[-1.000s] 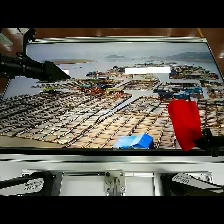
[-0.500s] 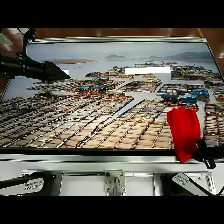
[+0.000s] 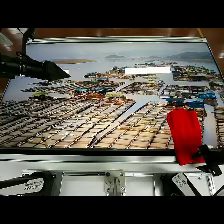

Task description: Fold the shirts.

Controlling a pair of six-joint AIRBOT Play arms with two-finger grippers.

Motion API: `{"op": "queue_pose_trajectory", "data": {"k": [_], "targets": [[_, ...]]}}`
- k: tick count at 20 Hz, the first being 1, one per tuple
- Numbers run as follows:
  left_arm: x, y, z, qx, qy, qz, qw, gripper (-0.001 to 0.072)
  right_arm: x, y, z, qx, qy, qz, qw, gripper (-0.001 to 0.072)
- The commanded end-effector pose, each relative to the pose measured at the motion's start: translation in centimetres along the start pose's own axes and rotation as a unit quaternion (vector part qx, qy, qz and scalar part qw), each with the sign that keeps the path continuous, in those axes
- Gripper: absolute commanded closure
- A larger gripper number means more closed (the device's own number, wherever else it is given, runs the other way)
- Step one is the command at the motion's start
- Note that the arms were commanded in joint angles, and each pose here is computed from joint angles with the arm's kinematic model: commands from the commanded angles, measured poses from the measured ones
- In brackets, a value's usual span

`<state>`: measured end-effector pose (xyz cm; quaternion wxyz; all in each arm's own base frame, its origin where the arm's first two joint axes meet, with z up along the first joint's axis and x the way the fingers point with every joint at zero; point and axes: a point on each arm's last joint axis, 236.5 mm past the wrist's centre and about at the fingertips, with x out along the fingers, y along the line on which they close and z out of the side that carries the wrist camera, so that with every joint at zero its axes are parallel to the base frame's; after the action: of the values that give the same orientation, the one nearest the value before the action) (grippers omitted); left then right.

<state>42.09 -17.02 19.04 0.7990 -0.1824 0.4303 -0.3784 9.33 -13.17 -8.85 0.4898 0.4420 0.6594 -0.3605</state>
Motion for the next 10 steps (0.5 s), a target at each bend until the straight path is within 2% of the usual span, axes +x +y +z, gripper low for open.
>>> {"op": "queue_pose_trajectory", "data": {"k": [1,3,5,6,8,9,10], "targets": [[0.0,0.6,1.5,0.000,-0.032,0.012,0.999,0.0664,-3.7,-4.4,-0.8,-0.017,-0.001,-0.091,0.996,0.0171],[-0.1,0.9,2.3,0.000,-0.048,0.018,0.999,0.0664,-8.1,-4.0,1.4,-0.026,-0.062,-0.082,0.994,0.0171],[-0.1,1.0,2.6,0.001,-0.056,0.021,0.998,0.0664,-14.7,-0.5,5.3,-0.054,-0.180,-0.014,0.982,0.0171],[-0.1,1.0,2.8,0.001,-0.059,0.022,0.998,0.0664,-18.8,2.3,7.2,-0.069,-0.251,0.032,0.965,0.0171],[0.4,2.0,2.8,0.021,-0.055,0.057,0.997,0.0667,-27.7,10.8,8.9,-0.132,-0.391,0.156,0.897,0.0171],[0.9,3.1,2.1,0.034,-0.038,0.099,0.994,0.0667,-30.7,15.8,7.7,-0.180,-0.426,0.215,0.860,0.0172],[1.5,4.5,1.0,0.042,-0.010,0.157,0.987,0.0667,-31.3,20.1,5.6,-0.229,-0.427,0.251,0.838,0.0172]]}}
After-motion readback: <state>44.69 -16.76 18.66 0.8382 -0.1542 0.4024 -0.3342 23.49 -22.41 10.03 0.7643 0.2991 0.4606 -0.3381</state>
